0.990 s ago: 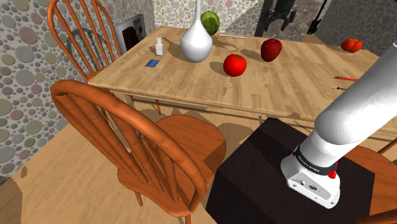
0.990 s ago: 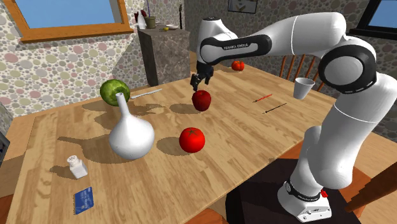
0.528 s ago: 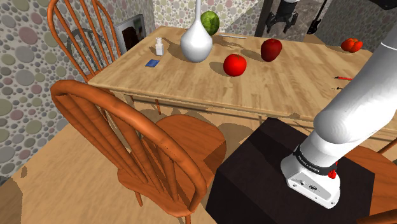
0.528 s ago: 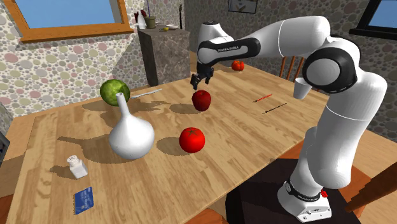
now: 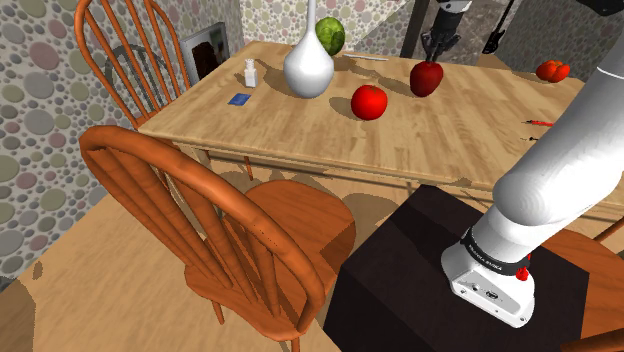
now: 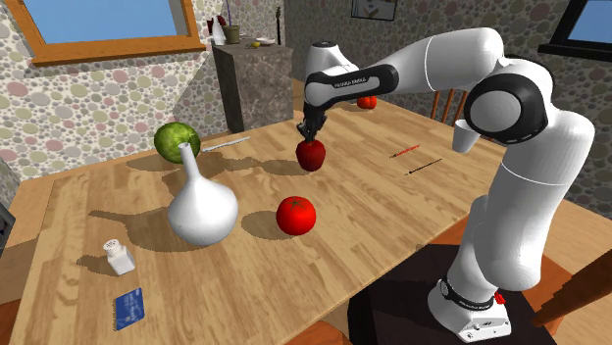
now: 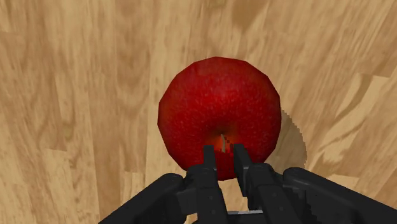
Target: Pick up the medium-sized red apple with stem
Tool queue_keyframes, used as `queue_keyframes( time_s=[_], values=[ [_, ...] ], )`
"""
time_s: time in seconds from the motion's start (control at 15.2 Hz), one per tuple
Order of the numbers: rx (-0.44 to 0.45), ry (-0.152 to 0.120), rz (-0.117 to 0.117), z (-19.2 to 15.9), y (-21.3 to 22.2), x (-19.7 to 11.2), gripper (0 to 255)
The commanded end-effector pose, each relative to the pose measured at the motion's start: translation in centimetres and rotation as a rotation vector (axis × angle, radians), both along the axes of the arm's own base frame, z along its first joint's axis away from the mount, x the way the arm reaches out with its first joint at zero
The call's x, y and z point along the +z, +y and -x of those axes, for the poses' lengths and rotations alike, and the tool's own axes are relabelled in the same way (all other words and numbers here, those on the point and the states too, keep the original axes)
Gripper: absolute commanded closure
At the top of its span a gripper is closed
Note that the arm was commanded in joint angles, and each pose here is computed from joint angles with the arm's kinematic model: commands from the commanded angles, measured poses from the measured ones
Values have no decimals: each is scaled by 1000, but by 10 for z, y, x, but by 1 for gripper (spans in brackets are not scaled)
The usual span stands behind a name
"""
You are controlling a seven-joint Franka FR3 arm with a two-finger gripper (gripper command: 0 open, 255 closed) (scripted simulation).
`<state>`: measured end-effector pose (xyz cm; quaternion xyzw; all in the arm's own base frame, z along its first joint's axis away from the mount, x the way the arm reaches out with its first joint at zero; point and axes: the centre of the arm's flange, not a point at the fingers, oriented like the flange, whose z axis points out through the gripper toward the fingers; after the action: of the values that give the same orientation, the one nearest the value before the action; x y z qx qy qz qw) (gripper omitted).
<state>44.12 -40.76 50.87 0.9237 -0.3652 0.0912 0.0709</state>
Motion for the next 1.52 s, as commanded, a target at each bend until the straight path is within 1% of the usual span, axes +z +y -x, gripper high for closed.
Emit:
queue_keyframes(
  time_s=[0.0, 0.4, 1.39, 1.45],
  values=[
    [0, 0, 0, 0, 0, 0, 255],
    [0, 0, 0, 0, 0, -1, 255],
    [0, 0, 0, 0, 0, 78, 255],
    [0, 0, 0, 0, 0, 79, 255]
  ],
)
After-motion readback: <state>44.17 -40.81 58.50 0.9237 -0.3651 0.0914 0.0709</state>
